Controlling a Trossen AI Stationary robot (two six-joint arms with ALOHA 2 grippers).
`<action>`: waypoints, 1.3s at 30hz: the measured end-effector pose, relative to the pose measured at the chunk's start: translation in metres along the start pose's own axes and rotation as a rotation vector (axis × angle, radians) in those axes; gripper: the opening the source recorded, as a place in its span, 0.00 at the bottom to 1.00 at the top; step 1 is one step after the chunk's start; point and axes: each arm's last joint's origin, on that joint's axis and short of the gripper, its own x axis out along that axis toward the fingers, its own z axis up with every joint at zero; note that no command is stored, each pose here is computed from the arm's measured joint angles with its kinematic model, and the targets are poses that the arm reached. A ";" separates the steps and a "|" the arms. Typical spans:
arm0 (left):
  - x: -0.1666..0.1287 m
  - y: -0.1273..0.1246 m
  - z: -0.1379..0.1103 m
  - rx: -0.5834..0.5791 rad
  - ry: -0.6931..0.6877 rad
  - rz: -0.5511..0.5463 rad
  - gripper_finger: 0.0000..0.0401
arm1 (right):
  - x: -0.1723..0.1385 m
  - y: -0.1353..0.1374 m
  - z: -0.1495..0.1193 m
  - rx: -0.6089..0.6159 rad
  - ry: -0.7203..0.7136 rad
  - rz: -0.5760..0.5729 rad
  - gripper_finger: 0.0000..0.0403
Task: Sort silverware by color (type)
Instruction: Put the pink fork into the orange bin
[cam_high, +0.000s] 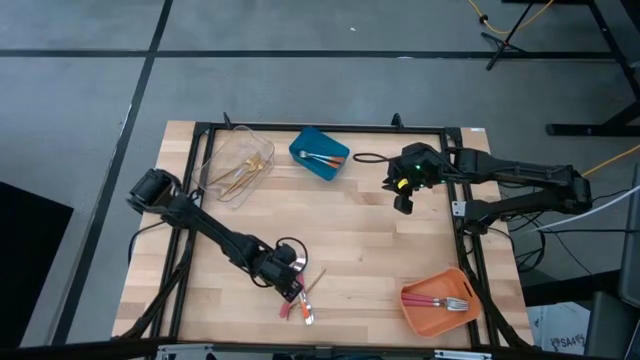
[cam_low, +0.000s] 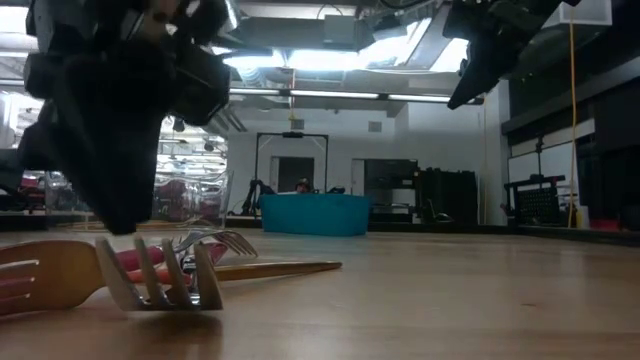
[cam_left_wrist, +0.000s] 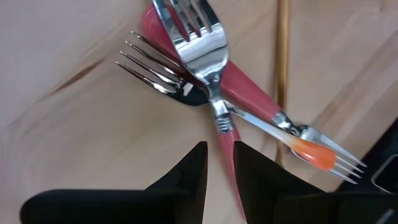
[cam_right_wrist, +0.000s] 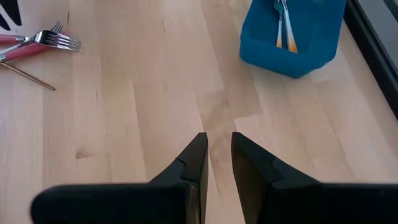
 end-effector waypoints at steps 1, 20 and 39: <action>0.002 0.001 0.000 0.000 0.001 0.006 0.18 | 0.000 0.000 0.000 0.000 0.000 0.000 0.15; 0.005 0.001 0.002 -0.003 -0.034 0.012 0.18 | 0.000 0.000 0.000 0.000 0.000 0.000 0.15; 0.005 -0.001 0.003 -0.003 -0.056 -0.002 0.32 | 0.000 0.000 0.000 0.000 0.000 0.000 0.15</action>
